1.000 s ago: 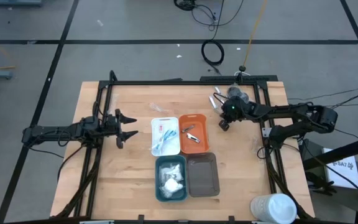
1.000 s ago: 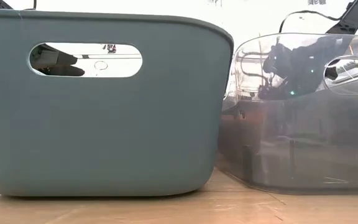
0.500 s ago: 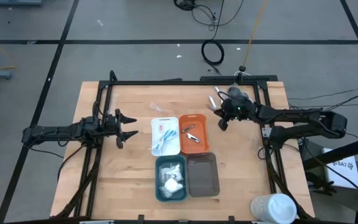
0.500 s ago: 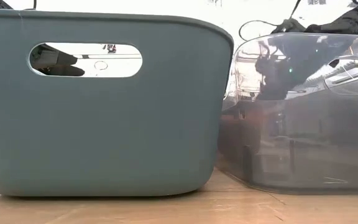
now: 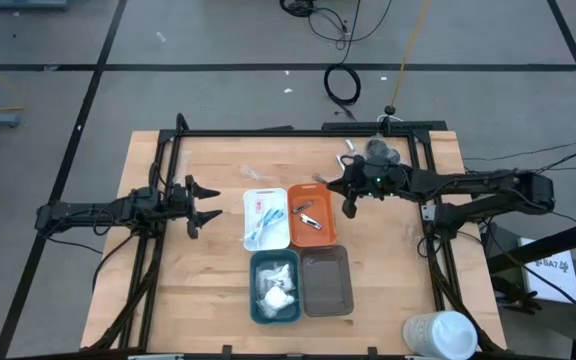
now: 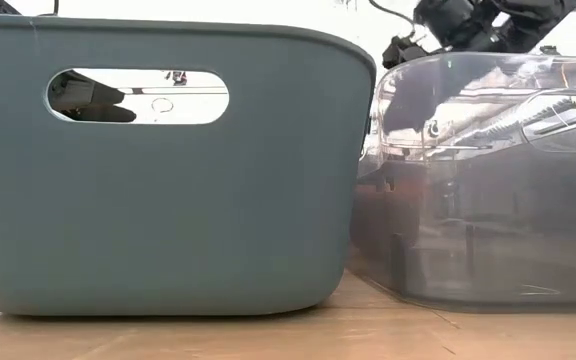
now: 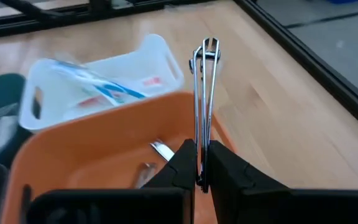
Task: Pick & Place Travel size toiletries
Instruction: Put the nail cutter into the orange bin
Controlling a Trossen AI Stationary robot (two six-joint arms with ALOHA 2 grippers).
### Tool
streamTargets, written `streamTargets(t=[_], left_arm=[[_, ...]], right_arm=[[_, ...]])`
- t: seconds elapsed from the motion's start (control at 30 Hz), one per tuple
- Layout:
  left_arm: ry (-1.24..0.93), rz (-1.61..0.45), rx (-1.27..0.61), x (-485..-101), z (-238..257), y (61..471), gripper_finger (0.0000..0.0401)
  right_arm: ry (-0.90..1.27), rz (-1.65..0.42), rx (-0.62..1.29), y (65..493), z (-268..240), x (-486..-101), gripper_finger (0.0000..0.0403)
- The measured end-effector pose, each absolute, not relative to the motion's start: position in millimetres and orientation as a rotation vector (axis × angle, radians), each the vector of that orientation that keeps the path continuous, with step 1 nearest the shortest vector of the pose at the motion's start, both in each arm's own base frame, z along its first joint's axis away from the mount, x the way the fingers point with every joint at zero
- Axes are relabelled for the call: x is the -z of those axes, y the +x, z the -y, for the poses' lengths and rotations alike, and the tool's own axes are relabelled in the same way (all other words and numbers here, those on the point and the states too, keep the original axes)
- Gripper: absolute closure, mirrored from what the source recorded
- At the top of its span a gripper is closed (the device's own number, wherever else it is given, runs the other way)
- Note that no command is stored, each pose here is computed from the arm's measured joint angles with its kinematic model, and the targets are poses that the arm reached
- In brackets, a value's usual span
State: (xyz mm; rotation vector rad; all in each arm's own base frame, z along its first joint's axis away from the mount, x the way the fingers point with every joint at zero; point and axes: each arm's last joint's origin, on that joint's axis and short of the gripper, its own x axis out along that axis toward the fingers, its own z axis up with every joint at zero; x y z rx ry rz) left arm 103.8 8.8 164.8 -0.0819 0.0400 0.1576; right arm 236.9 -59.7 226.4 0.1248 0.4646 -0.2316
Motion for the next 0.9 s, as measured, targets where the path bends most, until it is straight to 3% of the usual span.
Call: streamTargets(t=[0.3,0.63,0.9], left_arm=[[-0.082,-0.039,-0.158,-165,-9,104,0.0127],[-0.082,-0.04,-0.158,-165,-9,104,0.0128],[-0.082,-0.04,-0.157,-165,-9,104,0.0128]], right_arm=[[0.061,-0.587,0.14,275,47,-238,0.0388],[0.049,-0.82,0.065,296,30,-188,0.0388],[0.072,-0.876,0.073,303,30,-167,0.038]])
